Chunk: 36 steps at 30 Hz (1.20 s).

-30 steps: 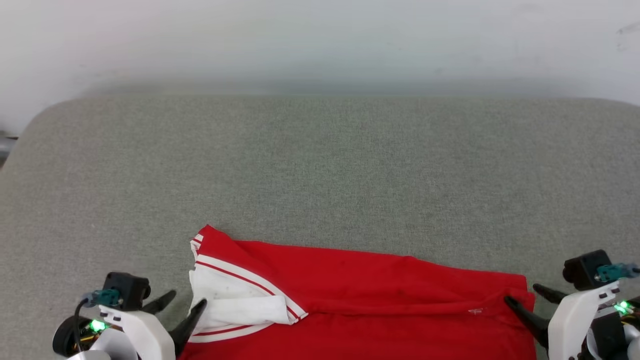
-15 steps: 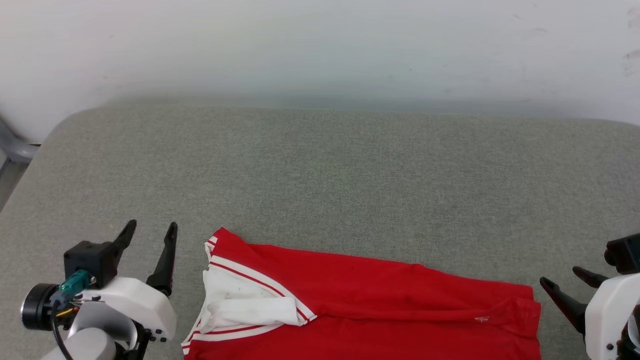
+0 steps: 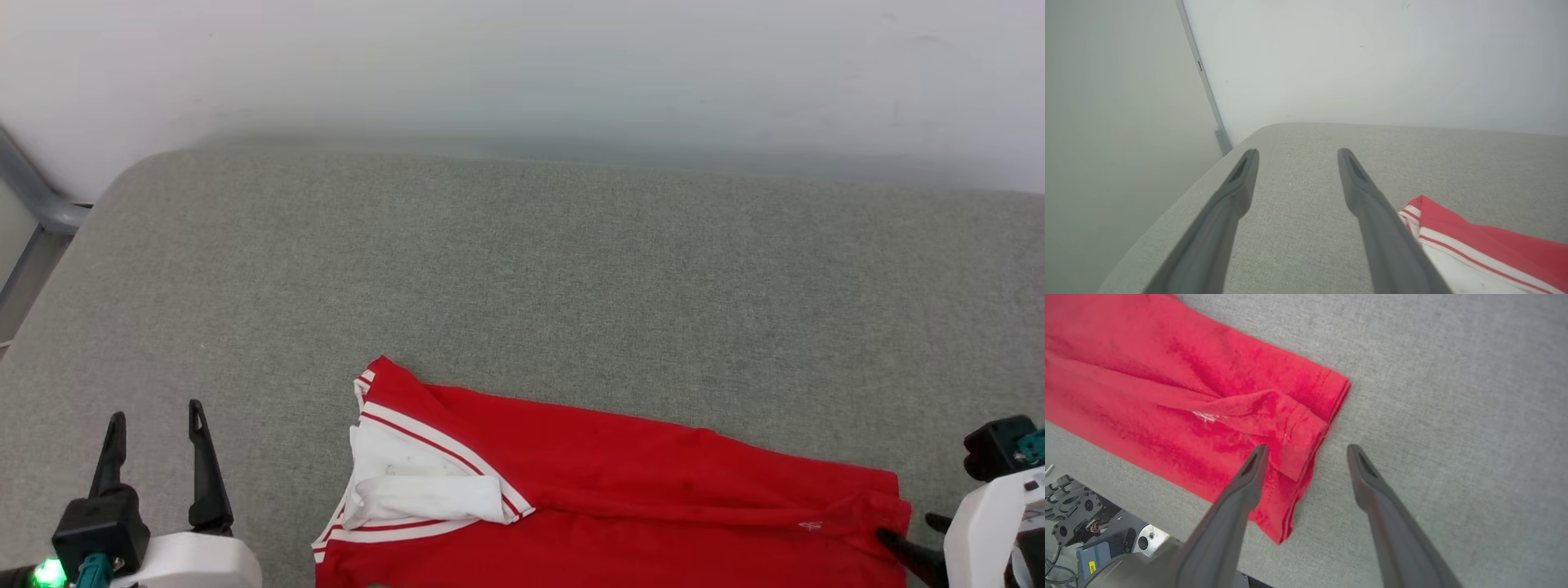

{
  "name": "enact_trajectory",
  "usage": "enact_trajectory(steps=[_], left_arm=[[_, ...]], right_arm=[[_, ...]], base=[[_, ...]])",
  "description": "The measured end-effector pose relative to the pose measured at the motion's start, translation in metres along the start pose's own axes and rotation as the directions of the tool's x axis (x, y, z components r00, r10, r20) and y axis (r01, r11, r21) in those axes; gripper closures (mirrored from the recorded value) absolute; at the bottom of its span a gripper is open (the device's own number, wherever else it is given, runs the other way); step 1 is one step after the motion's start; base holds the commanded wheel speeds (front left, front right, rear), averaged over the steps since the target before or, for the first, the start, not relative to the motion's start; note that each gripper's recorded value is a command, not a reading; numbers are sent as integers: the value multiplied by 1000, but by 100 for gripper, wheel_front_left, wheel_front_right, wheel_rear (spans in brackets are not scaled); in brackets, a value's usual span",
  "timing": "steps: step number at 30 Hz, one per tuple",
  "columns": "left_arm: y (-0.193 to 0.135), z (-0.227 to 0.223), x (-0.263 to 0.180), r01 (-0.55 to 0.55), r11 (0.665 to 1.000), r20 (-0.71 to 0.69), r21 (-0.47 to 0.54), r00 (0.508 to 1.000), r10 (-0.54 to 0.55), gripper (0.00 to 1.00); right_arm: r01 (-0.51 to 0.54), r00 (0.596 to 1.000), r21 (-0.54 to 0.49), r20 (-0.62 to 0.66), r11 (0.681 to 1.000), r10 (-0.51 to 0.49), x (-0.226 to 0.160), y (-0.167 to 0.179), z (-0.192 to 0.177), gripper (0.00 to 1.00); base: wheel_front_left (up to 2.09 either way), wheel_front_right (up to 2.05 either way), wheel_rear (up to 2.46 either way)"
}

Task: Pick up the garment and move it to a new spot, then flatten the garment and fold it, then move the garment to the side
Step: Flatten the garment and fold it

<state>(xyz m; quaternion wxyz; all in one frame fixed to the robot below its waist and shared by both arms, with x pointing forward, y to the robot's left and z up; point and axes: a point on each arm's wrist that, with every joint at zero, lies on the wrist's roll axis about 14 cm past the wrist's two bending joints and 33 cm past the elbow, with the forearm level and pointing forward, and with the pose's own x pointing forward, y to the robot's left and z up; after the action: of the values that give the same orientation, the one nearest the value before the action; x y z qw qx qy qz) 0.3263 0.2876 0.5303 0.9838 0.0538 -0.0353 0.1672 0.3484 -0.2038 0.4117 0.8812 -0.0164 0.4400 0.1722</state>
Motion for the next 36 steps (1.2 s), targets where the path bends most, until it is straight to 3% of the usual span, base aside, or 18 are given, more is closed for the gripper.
enact_trajectory(steps=[11, 20, 21, 22, 31, 36], left_arm=[[11, -24, -14, -80, 997, -44, 3, 996, 80, 0], [8, -33, -20, -79, 997, -62, 10, 995, 79, 0], [8, -32, -20, -80, 997, -58, 14, 995, 81, 0], [9, -31, -19, -81, 997, -54, 18, 995, 82, 0], [4, -25, -18, -55, 998, -26, 25, 998, 56, 0], [-7, -22, -20, -3, 999, -13, 36, 1000, 4, 0]], right_arm=[[-63, 991, 24, -114, 998, 66, 38, 19, -16, 0], [-102, 977, -3, -188, 995, 100, 51, 31, -34, 0], [-103, 978, -2, -182, 995, 101, 52, 32, -34, 72], [-103, 979, 0, -175, 995, 101, 52, 32, -34, 100], [-93, 991, 23, -94, 995, 95, 48, 26, -23, 100], [-28, 999, 50, -40, 998, 30, 37, -2, -12, 100]], base=[[0, 0, 0], [0, 0, 0], [0, 0, 0], [0, 0, 0], [0, 0, 0], [0, 0, 0]])
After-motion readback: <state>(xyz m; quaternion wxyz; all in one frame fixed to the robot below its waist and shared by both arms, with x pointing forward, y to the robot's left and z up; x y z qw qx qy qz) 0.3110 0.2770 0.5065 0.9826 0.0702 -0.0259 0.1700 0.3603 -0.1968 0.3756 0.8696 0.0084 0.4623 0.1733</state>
